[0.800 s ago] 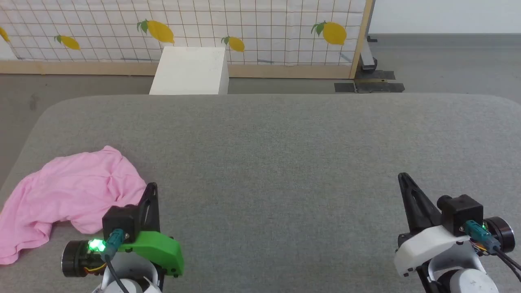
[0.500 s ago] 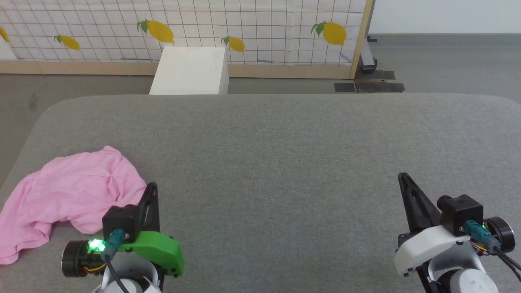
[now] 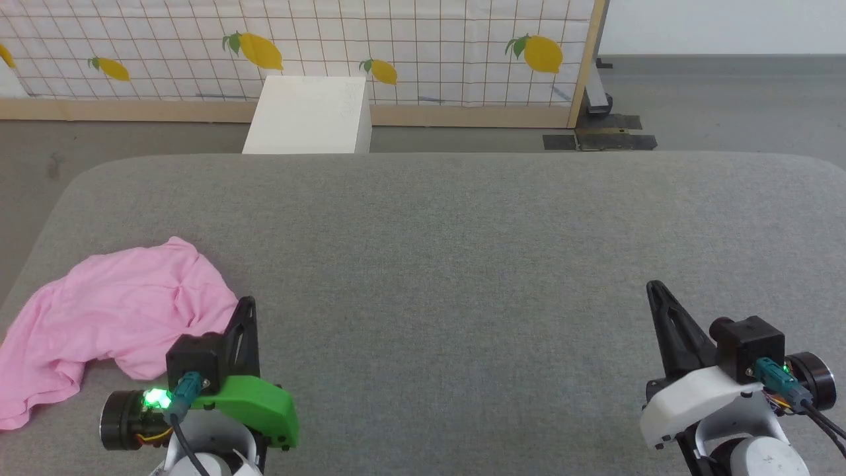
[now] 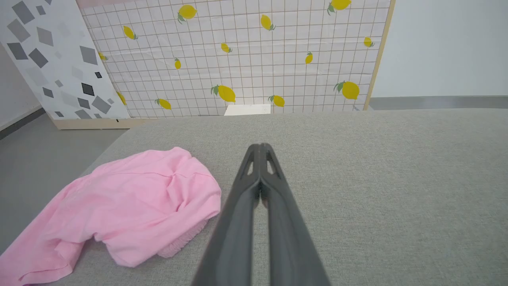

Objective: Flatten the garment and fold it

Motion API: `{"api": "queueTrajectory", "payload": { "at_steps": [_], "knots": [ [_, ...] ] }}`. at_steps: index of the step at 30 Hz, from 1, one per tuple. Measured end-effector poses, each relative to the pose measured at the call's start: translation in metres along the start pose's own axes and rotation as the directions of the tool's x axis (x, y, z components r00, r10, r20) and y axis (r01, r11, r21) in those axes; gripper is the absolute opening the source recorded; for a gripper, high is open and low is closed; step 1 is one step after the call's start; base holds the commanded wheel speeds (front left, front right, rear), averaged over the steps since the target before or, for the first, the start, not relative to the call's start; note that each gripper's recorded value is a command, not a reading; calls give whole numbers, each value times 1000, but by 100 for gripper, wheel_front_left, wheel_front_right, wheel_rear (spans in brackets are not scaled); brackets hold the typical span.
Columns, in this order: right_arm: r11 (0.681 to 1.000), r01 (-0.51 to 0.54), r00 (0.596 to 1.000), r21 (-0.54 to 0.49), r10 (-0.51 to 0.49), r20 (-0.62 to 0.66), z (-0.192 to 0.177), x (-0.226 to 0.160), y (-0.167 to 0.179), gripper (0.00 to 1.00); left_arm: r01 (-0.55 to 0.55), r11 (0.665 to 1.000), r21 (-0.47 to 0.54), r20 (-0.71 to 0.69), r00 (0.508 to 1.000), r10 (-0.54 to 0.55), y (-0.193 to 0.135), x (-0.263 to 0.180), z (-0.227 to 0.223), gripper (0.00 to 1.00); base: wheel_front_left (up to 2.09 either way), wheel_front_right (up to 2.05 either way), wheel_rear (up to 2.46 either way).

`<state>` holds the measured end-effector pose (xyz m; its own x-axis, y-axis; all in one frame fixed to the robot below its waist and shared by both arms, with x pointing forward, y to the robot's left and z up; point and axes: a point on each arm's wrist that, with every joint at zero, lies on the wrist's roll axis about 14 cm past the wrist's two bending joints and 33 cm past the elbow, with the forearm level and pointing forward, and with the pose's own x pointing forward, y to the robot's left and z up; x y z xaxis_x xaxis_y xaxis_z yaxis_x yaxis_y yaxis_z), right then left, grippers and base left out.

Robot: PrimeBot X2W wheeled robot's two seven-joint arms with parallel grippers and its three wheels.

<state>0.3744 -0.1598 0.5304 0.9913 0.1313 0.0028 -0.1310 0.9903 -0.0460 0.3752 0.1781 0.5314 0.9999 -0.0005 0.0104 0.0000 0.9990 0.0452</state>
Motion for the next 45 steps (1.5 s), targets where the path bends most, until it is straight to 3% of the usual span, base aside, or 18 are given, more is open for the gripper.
{"api": "queueTrajectory", "payload": {
  "at_steps": [5,6,28,45],
  "knots": [
    [1000,0,1000,0,0,0,0,0,0,0,0,1000,0,0,1000,0,0,0,0,0,0,0,0],
    [1000,0,1000,0,0,0,0,0,0,100,0,1000,0,0,1000,0,0,0,0,100,0,0,0],
    [999,-4,1000,47,4,-7,-9,4,1,100,-16,1000,-27,0,1000,16,4,-5,-6,100,0,0,0],
    [992,-89,996,87,90,-7,-17,20,30,100,-128,990,-52,-1,992,129,36,-24,-12,100,0,0,0]
  ]
}}
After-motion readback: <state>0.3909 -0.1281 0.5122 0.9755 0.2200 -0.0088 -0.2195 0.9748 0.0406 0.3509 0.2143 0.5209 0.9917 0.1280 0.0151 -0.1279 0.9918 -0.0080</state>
